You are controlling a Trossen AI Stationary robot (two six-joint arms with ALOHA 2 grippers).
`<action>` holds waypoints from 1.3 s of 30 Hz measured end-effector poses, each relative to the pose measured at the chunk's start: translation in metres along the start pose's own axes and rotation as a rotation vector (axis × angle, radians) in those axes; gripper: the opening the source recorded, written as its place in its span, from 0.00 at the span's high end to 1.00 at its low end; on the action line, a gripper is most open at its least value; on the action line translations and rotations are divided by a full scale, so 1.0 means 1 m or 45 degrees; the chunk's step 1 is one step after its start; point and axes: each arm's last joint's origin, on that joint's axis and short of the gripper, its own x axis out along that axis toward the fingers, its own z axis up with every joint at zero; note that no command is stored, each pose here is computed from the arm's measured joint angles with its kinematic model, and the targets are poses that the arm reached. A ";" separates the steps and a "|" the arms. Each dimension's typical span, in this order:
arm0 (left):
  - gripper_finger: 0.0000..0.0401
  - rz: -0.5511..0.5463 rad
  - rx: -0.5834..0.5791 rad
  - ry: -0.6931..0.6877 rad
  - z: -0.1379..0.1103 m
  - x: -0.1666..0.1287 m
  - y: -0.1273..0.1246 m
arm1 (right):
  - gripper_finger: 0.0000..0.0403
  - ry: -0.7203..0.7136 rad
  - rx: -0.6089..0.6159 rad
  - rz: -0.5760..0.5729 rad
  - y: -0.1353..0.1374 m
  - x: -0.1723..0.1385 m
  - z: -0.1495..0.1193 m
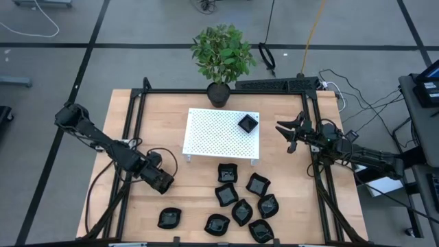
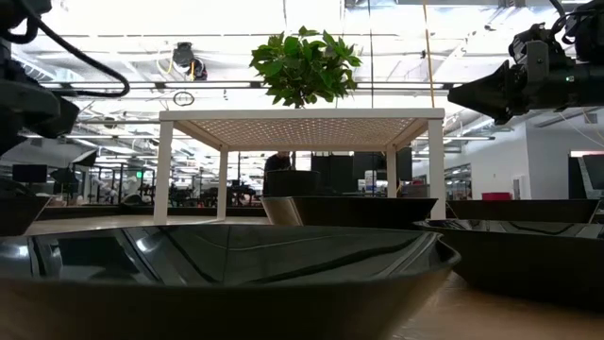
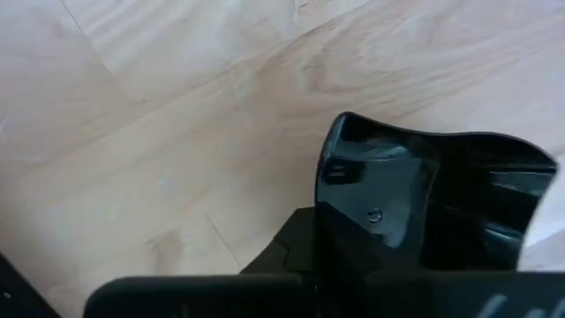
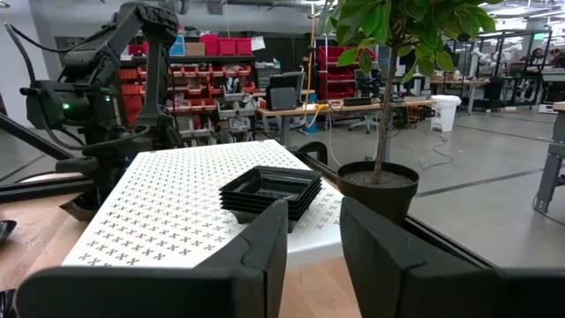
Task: Pick & Place Mini shaped plates
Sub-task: Put the black distorted square plate on the shelf
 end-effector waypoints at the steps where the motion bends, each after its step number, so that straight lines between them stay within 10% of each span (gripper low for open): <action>1: 0.99 -0.014 0.000 -0.002 0.000 -0.002 0.000 | 0.76 0.000 0.000 0.000 0.000 0.000 0.000; 9: 0.99 -0.309 0.114 -0.090 0.001 -0.049 -0.019 | 0.76 0.000 0.000 0.000 0.000 0.000 0.000; 21: 0.99 -0.681 0.324 -0.743 0.031 -0.165 -0.050 | 0.76 0.000 0.000 0.000 0.000 0.000 0.000; 29: 1.00 -0.509 0.404 -0.808 0.100 -0.201 -0.057 | 0.77 0.000 0.000 0.000 0.000 0.000 0.000; 39: 0.99 -0.272 0.161 -0.748 0.212 -0.188 -0.025 | 0.76 0.000 0.000 0.000 0.000 0.000 0.000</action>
